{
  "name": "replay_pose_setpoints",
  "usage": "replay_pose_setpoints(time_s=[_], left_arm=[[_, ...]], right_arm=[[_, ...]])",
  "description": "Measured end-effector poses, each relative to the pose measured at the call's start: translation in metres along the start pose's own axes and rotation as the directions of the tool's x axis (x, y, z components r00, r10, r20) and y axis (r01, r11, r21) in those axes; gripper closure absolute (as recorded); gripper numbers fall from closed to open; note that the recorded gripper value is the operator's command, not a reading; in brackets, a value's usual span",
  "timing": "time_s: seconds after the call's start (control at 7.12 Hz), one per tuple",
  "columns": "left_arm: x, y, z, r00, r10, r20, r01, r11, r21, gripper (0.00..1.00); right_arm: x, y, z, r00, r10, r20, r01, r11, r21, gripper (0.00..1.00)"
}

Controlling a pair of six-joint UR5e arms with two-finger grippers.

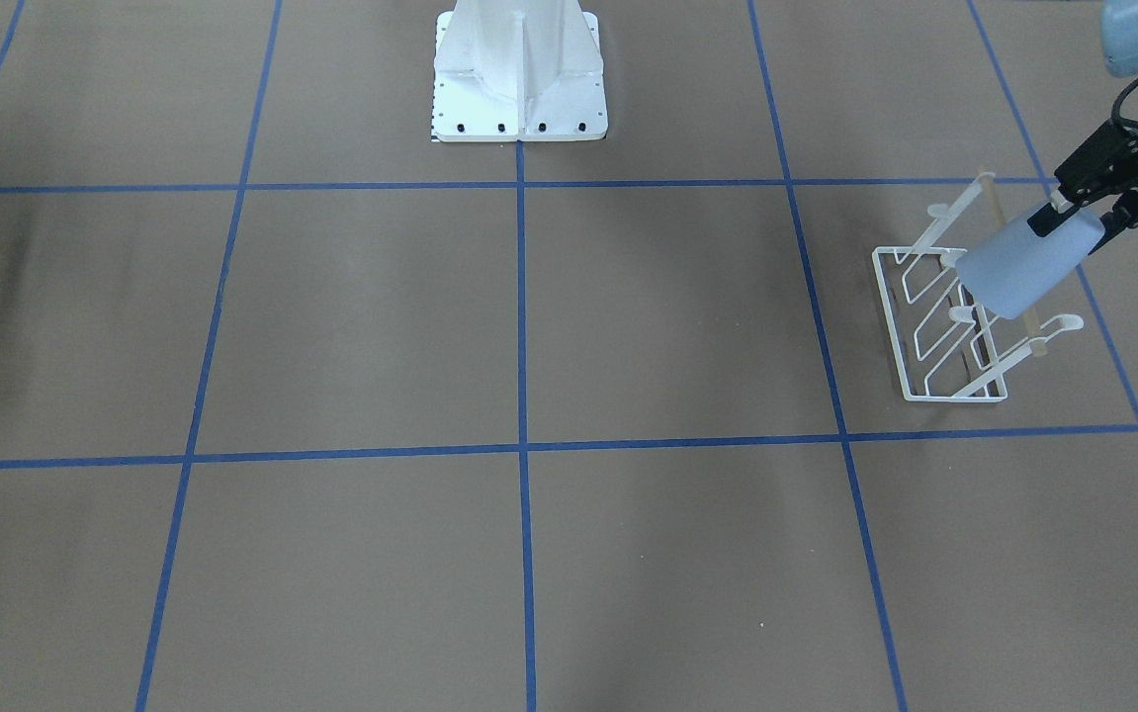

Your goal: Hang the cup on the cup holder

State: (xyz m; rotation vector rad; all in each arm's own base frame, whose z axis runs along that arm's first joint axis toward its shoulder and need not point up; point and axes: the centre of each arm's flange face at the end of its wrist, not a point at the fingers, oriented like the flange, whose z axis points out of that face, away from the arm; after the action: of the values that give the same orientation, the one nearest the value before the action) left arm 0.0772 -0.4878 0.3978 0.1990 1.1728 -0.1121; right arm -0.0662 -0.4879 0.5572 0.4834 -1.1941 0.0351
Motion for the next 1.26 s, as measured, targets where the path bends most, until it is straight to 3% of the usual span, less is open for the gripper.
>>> replay_pose_setpoints(time_s=[0.42, 0.7, 0.98, 1.26], left_arm=[[-0.002, -0.011, 0.001, 0.992, 0.073, 0.098, -0.077, 0.996, 0.036, 1.0], [-0.007, -0.015, -0.004, 0.975, 0.125, 0.184, -0.131, 0.991, 0.021, 1.0], [0.009, -0.017, -0.008, 0.968, 0.119, 0.22, -0.118, 0.993, -0.016, 1.0], [0.026, -0.021, -0.002, 0.966, 0.107, 0.235, -0.098, 0.994, -0.051, 1.0]], right_arm=[[0.015, -0.009, 0.0, 0.998, 0.001, -0.066, -0.003, 1.0, -0.027, 0.0], [0.031, -0.019, 0.001, 0.985, -0.044, -0.165, 0.038, 0.998, -0.043, 0.0], [0.046, -0.028, 0.005, 0.96, -0.149, -0.239, 0.12, 0.984, -0.132, 0.0], [0.059, -0.05, 0.003, 0.928, -0.259, -0.268, 0.186, 0.945, -0.27, 0.0]])
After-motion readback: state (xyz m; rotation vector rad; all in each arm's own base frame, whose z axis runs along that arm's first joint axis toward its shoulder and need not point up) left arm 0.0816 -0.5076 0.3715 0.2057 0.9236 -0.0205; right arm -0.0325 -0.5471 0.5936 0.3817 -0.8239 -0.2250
